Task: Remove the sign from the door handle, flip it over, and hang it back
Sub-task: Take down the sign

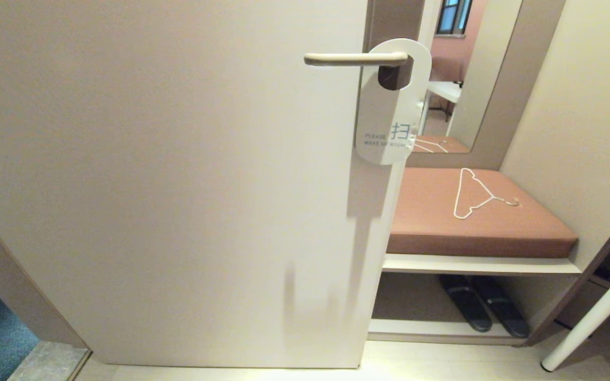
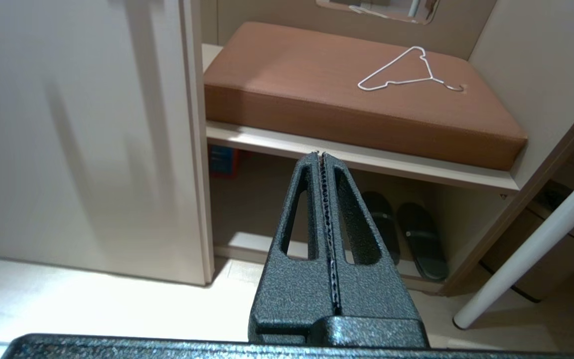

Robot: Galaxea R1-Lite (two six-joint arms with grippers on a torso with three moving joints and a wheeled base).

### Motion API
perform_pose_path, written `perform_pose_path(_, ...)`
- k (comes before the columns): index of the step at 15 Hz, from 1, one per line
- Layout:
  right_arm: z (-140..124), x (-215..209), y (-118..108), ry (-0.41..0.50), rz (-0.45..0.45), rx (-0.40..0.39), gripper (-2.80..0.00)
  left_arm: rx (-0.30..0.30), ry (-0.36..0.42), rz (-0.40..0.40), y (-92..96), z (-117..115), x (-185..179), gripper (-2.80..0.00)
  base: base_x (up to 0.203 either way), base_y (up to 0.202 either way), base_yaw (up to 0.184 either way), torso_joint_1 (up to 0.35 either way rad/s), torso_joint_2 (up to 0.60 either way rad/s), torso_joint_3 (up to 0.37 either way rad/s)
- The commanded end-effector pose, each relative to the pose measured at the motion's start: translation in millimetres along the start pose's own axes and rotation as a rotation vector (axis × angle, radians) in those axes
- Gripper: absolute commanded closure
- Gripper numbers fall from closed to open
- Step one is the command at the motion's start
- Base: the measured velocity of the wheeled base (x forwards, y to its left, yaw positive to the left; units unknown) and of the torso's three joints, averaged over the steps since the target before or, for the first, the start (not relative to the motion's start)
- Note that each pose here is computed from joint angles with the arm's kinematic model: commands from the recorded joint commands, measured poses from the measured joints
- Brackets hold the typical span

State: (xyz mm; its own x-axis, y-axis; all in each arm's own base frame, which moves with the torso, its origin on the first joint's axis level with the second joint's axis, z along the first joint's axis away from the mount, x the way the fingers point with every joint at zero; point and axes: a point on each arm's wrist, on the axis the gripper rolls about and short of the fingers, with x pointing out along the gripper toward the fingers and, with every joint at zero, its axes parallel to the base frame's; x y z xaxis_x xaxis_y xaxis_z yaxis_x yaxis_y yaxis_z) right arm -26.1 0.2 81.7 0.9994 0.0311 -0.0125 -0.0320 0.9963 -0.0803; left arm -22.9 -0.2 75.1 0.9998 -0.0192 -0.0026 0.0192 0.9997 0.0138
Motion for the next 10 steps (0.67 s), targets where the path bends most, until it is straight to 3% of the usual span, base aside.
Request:
perform_pose_path(1,8.9,-3.6,-0.6,0.001,0.004,-0.001,0.00,0.000,0.002,0.001,0.0,-0.1,0.1,0.00,0.000,0.000,0.000,0.000,0.00,0.000)
perform_pose_path(6,42.8,-11.8,-3.6,0.025,-0.014,-0.001,0.00,0.000,0.001,-0.001,0.0,0.3,0.0,0.00,0.000,0.000,0.000,0.000,0.00,0.000)
perform_pose_path(10,98.1,2.2,-9.4,0.055,-0.057,-0.005,0.00,0.000,0.001,0.000,0.0,0.1,0.1,0.00,0.000,0.000,0.000,0.000,0.00,0.000)
